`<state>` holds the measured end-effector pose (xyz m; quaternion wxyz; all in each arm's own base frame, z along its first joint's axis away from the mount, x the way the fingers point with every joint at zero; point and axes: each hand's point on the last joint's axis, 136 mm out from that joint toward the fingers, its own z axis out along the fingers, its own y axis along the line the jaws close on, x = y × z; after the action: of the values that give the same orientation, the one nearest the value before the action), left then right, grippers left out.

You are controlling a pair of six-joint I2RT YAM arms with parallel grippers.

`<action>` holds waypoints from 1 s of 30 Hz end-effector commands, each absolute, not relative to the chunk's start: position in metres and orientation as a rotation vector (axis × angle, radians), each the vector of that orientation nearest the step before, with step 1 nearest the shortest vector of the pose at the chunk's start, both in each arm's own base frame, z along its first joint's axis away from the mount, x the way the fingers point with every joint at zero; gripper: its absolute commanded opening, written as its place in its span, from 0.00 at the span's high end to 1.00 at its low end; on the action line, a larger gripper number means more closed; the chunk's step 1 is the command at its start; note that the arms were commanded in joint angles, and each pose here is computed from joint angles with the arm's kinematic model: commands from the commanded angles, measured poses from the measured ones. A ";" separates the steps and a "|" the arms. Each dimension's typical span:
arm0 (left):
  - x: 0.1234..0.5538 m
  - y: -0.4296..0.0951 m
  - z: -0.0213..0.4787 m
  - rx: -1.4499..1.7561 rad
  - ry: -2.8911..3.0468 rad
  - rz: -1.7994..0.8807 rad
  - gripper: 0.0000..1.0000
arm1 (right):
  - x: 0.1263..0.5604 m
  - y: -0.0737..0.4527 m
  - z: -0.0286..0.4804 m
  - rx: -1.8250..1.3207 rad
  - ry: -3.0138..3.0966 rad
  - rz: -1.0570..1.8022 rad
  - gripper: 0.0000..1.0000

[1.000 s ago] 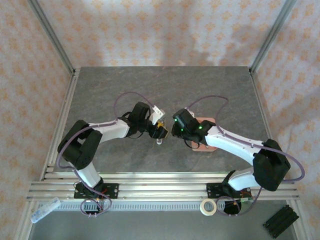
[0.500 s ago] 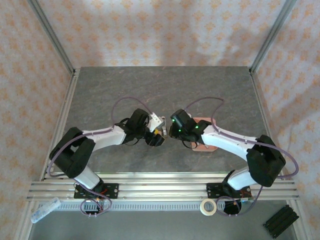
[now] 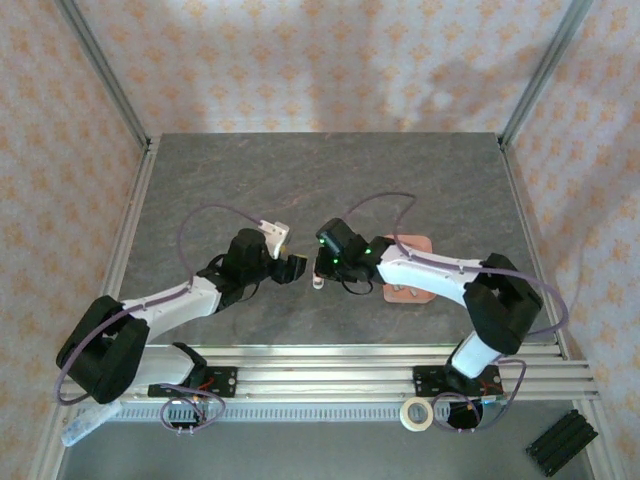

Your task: Load the staples into the stapler

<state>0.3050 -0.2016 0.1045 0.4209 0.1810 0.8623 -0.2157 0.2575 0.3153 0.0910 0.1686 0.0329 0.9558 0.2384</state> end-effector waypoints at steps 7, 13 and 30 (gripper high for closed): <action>0.311 -0.198 0.106 0.402 2.133 -0.540 0.29 | 0.246 0.314 0.041 0.095 2.855 0.559 0.87; 0.314 -0.205 0.104 0.406 2.136 -0.570 0.29 | 0.239 0.301 0.026 0.085 2.909 0.480 0.88; 0.371 -0.229 0.131 0.331 2.079 -0.722 0.23 | 0.269 0.303 0.111 0.035 2.668 0.624 0.76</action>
<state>0.3509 -0.2200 0.1113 0.4201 0.1503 0.8578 -0.2551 0.2688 0.3078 0.0921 0.1782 0.0185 0.9595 0.2175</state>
